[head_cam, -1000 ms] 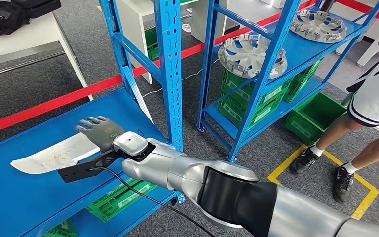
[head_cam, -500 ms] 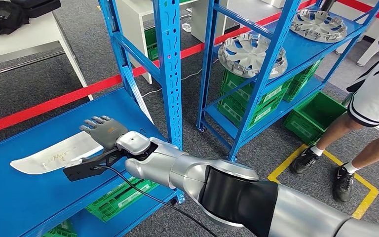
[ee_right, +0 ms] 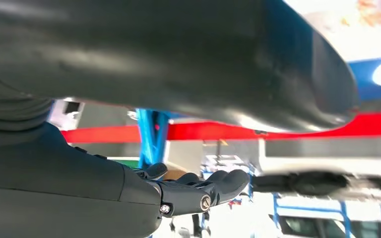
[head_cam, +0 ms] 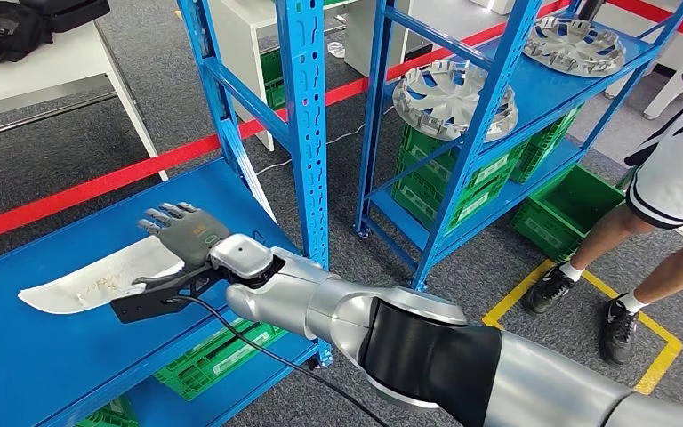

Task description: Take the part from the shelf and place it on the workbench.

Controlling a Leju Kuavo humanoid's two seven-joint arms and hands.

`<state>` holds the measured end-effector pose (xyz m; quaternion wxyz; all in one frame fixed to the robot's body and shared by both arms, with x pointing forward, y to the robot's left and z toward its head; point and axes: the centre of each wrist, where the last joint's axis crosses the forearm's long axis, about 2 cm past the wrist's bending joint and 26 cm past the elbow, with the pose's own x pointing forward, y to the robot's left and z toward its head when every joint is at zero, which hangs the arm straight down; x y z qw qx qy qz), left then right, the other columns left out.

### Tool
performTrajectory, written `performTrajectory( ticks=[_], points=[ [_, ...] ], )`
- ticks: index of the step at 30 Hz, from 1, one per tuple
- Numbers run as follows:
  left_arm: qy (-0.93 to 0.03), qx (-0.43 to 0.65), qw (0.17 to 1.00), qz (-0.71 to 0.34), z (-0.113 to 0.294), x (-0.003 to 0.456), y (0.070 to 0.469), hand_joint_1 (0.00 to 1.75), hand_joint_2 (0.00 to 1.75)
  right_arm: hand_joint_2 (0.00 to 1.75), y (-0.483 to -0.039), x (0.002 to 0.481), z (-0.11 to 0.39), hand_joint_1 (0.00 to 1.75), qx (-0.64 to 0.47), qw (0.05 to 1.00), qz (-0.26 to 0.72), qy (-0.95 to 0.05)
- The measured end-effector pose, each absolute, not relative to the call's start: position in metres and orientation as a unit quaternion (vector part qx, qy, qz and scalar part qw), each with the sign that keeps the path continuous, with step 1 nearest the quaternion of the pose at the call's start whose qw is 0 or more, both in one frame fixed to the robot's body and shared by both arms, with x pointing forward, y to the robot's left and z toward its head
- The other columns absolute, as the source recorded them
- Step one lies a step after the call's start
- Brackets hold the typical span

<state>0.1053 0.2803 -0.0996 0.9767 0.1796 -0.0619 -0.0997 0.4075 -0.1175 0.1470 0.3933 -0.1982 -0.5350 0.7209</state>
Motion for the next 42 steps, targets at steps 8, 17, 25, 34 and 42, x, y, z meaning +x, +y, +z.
performTrajectory(
  ticks=[8, 17, 25, 34, 42],
  points=[
    [-0.064, 0.18, 0.977, -0.099, -0.099, 0.107, 0.28, 0.0, 0.0, 0.0, -0.09, 0.407, 0.17, 0.0, -0.154, 0.332, 0.709, -0.602],
    [-0.066, 0.18, 0.977, -0.096, -0.099, 0.107, 0.282, 0.0, 0.0, 0.0, -0.073, 0.405, 0.185, 0.0, -0.146, 0.305, 0.703, -0.626],
    [-0.067, 0.18, 0.977, -0.097, -0.1, 0.106, 0.282, 0.0, 0.0, 0.0, -0.07, 0.403, 0.187, 0.0, -0.145, 0.3, 0.703, -0.628],
    [-0.066, 0.178, 0.977, -0.099, -0.1, 0.104, 0.28, 0.0, 0.0, 0.0, -0.068, 0.403, 0.188, 0.0, -0.146, 0.295, 0.705, -0.628],
    [-0.069, 0.178, 0.977, -0.099, -0.1, 0.105, 0.28, 0.0, 0.0, 0.0, -0.069, 0.401, 0.184, 0.0, -0.148, 0.3, 0.705, -0.625]
  ],
)
